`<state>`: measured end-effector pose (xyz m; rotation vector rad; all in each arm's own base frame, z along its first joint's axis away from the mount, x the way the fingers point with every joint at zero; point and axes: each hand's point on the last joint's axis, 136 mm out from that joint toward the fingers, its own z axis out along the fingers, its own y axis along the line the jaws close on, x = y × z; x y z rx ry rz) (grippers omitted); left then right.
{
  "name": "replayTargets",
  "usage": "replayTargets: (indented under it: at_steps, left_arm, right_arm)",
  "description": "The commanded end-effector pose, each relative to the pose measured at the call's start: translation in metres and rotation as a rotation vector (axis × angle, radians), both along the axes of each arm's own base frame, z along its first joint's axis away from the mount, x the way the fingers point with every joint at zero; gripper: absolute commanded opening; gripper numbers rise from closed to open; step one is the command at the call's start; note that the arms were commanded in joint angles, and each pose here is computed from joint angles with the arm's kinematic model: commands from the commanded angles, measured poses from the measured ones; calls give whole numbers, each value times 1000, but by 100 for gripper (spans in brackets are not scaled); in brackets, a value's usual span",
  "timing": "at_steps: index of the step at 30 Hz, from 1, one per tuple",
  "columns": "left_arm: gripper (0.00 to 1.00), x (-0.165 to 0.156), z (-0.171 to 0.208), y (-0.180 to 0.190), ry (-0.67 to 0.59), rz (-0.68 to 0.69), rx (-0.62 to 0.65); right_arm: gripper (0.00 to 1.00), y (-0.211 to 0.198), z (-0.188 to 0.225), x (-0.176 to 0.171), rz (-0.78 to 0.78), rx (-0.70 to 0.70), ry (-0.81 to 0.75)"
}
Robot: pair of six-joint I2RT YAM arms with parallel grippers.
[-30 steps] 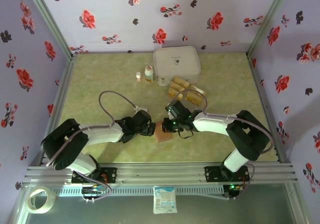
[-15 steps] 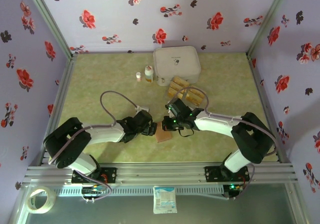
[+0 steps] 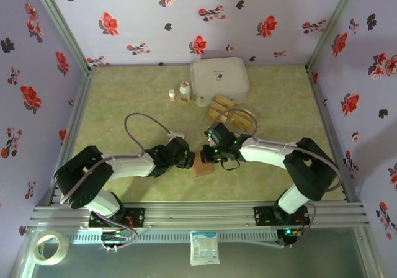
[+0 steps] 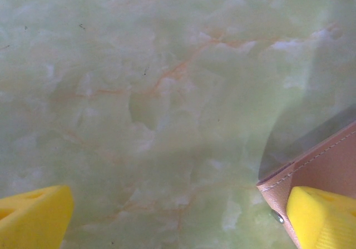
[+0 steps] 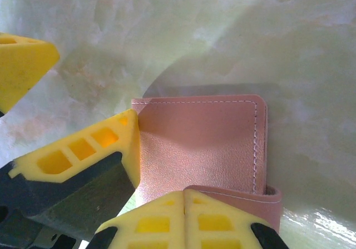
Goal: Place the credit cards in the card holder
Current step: Close the button on the card holder.
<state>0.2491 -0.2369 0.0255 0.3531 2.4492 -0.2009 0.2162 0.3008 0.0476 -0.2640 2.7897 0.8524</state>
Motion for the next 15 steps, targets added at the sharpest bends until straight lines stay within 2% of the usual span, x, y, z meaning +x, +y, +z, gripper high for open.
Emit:
replayTargets:
  at_steps: [1,15]
  left_arm:
    - [100,-10,-17,9,40,-19,79]
    - [100,-10,-17,10,38,-20,80]
  right_arm:
    - [0,0,-9,-3,1,-1,18]
    - [0,-10,-25,-13,-19,-14,42]
